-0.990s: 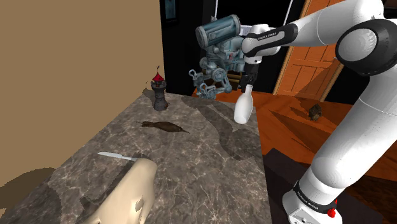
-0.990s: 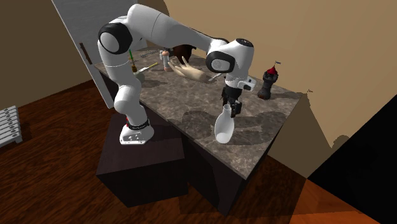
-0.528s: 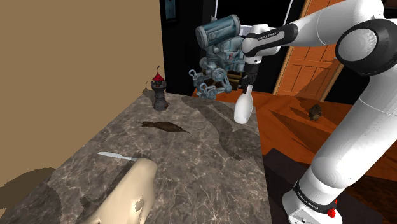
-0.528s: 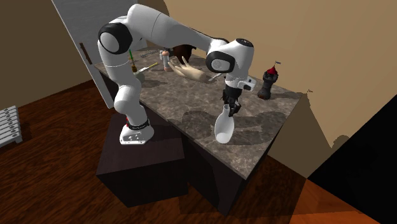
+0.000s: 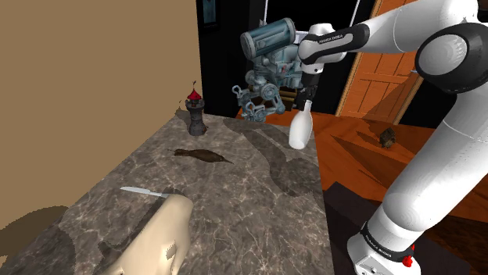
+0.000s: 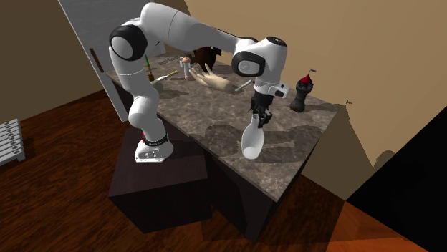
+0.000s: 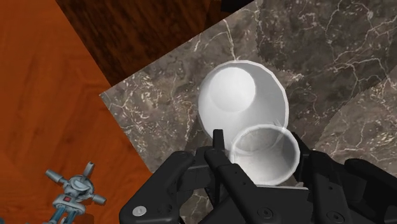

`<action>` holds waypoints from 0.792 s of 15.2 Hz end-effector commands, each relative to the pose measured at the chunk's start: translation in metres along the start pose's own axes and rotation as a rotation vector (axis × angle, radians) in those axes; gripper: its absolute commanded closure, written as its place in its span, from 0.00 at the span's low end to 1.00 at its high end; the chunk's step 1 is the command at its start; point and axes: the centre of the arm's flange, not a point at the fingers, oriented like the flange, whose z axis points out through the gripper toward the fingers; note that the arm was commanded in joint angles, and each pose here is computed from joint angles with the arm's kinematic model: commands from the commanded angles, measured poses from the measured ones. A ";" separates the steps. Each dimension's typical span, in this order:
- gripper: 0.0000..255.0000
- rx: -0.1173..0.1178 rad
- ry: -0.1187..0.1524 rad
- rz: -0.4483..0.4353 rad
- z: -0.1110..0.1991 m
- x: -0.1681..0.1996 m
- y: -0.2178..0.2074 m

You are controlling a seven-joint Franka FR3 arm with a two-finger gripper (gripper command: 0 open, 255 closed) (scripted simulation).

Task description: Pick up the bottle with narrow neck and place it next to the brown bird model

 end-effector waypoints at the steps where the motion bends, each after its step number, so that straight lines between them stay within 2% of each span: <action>1: 1.00 0.000 0.000 0.000 -0.011 0.000 0.000; 12: 1.00 0.000 0.000 0.000 -0.069 -0.003 0.000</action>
